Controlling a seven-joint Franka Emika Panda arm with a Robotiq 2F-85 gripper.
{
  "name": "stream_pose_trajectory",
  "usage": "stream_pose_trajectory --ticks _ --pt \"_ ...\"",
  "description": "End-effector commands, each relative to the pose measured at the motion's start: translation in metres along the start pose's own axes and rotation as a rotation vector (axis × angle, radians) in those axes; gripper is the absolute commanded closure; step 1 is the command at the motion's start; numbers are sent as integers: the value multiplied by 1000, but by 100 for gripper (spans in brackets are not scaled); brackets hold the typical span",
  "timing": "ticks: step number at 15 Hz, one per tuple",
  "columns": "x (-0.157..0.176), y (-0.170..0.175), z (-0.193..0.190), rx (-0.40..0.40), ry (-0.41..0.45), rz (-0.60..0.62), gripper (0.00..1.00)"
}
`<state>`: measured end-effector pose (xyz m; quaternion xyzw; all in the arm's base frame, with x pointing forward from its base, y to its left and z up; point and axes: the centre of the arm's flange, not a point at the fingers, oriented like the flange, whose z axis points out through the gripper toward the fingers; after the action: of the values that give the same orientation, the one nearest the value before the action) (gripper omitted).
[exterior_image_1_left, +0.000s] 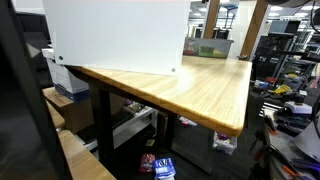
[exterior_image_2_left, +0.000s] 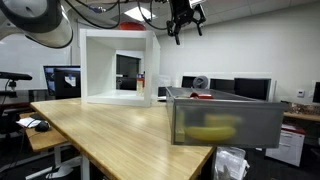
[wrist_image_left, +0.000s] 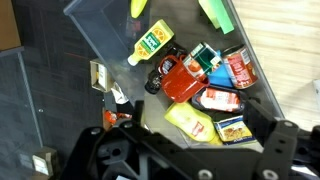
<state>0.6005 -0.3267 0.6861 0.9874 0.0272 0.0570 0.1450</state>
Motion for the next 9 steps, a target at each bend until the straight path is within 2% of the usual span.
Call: stream_pose_trajectory --ticks 1,9 --pt "-61 -41 12 -35 6 -8 0" --pt "-63 -45 -2 -52 21 -19 0"
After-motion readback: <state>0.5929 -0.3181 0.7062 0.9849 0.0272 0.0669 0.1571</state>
